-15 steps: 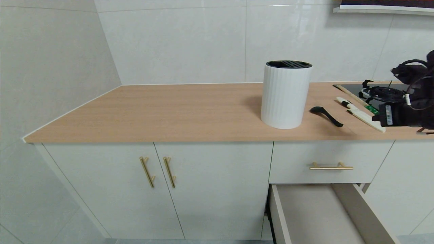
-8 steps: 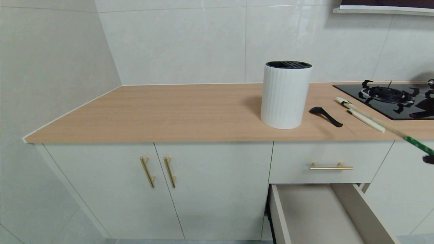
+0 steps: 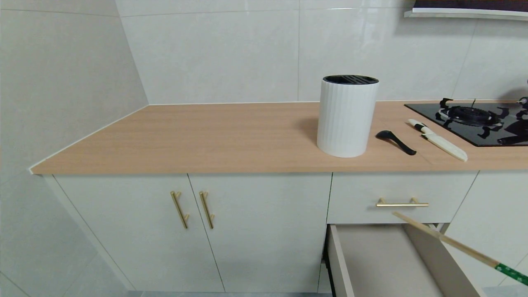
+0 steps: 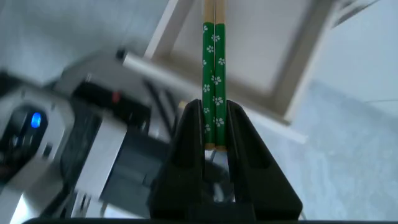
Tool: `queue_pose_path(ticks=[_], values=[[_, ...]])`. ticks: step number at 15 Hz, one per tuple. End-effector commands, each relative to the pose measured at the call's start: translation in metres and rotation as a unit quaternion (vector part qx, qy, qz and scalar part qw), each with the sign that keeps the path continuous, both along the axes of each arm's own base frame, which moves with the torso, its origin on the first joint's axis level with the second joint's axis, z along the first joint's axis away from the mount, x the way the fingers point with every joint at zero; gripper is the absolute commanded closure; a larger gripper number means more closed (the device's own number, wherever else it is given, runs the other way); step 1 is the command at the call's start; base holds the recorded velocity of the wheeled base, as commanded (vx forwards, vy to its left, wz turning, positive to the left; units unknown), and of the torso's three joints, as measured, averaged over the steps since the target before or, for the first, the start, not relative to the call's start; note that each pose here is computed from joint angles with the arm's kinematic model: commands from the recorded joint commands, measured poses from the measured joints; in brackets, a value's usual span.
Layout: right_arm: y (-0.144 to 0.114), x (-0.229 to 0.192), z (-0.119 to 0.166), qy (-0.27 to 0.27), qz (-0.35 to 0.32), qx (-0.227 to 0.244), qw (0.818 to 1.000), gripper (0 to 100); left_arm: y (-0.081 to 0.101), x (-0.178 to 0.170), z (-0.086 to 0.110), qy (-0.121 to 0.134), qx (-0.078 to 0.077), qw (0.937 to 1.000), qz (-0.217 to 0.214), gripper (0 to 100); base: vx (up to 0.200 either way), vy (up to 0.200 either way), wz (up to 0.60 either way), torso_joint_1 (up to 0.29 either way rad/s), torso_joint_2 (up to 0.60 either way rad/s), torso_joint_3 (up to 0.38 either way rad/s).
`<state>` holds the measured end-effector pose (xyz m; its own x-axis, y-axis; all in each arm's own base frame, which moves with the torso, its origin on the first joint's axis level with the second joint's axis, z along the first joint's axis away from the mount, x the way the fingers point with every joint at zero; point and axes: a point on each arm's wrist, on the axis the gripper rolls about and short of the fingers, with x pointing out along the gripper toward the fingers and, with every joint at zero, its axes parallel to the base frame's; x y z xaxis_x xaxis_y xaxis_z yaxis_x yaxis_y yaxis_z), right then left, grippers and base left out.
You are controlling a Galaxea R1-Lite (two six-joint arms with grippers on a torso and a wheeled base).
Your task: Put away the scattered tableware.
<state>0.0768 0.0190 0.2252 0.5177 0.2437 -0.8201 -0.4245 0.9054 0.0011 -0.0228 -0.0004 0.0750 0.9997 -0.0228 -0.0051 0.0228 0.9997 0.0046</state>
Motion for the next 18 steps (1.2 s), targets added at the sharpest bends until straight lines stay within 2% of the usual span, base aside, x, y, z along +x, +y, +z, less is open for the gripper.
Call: queue_pose_path(ticks=[1,2,3,5,7,11,14,18], values=[[0.012,0.032,-0.033,0.125,0.028,-0.003,0.992,100,0.0,0.0,0.0,0.001,0.0,1.0,0.0,0,0.0,0.0,0.0,0.0,0.0,0.0],[0.019,0.059,-0.052,0.192,0.024,-0.013,0.981,100,0.0,0.0,0.0,0.001,0.0,1.0,0.001,0,0.0,0.0,0.0,0.0,0.0,0.0],[0.022,0.073,-0.063,0.214,0.01,-0.012,0.977,100,0.0,0.0,0.0,0.001,0.0,1.0,0.0,0,0.0,0.0,0.0,0.0,0.0,0.0],[0.026,0.09,-0.081,0.215,-0.017,-0.003,0.976,100,0.0,0.0,0.0,0.0,0.0,1.0,0.001,0,0.0,0.0,0.0,0.0,0.0,0.0],[0.028,0.098,-0.088,0.211,-0.039,0.007,0.977,100,0.0,0.0,0.0,0.0,0.0,1.0,0.0,0,0.0,0.0,0.0,0.0,0.0,0.0],[0.048,0.12,-0.116,0.268,-0.07,0.006,0.961,100,0.0,0.0,0.0,0.0,0.0,1.0,0.001,0,0.0,0.0,0.0,0.0,0.0,0.0],[0.055,0.125,-0.12,0.263,-0.08,0.014,0.961,100,0.0,0.0,0.0,0.0,0.0,1.0,0.001,0,0.0,0.0,0.0,-0.022,0.07,0.045],[0.057,0.129,-0.122,0.251,-0.091,0.025,0.963,100,0.0,0.0,0.0,0.0,0.0,1.0,0.001,0,0.0,0.0,0.0,-0.116,0.39,0.276]])
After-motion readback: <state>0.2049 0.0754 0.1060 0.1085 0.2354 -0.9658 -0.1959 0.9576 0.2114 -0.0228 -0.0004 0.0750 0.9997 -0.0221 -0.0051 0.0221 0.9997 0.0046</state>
